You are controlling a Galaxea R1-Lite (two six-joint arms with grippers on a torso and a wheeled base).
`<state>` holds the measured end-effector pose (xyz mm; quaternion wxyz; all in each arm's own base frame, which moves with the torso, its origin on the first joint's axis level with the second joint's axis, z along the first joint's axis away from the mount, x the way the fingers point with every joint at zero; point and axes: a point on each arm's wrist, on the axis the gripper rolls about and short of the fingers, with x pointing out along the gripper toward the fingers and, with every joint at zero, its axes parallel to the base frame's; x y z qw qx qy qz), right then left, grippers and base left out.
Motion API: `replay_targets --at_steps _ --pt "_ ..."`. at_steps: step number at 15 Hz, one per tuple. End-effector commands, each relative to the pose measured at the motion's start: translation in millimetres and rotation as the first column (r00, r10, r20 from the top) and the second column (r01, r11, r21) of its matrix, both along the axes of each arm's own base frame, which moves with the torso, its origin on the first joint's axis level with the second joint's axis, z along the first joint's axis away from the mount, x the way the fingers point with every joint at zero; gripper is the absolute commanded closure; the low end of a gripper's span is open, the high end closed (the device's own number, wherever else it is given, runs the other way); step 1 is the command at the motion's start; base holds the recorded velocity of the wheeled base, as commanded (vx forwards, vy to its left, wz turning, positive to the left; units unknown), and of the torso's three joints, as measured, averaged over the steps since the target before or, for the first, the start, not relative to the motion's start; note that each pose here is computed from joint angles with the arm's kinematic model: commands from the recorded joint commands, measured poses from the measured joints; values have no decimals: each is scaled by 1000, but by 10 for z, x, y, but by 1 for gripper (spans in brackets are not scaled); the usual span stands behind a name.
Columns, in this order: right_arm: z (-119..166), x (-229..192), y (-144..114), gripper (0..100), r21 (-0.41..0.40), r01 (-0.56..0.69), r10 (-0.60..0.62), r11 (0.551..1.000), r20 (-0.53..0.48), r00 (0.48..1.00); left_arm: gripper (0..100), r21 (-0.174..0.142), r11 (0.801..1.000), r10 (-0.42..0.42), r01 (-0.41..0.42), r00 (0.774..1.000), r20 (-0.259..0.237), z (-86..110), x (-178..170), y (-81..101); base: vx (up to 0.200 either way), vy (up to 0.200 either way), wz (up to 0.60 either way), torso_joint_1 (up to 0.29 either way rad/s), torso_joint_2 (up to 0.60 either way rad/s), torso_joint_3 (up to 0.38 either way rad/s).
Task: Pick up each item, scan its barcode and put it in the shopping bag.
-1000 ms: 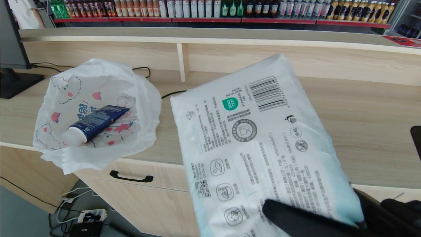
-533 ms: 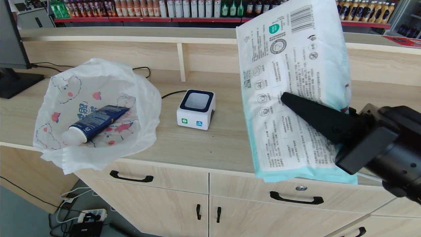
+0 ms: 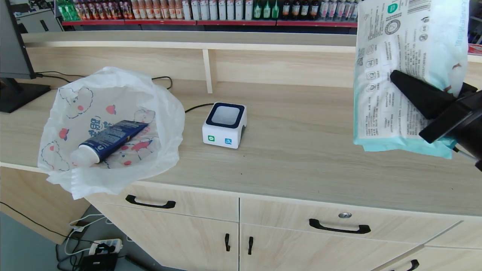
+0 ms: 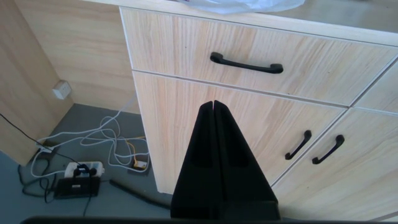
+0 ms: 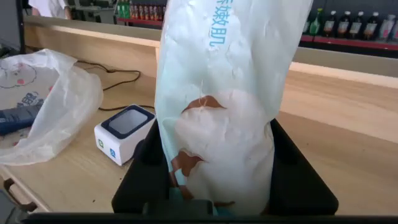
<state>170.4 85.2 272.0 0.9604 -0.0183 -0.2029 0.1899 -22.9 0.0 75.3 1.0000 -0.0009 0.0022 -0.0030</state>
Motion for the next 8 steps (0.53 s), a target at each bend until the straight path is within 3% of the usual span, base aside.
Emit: replay_targets --at_steps 1,4,8 --pt "25 7 -143 100 11 70 -70 997 18 997 100 0 1000 0 0 1000 0 0 0 0 0 0 0 0 0 0" --pt "20 9 -148 100 11 72 -73 997 16 997 100 -1 1000 0 0 1000 0 0 0 0 -200 0 0 6 1 -2" --pt "0 20 -238 100 19 114 -114 993 8 993 100 0 1000 0 0 1000 0 0 0 0 0 0 0 0 0 0"
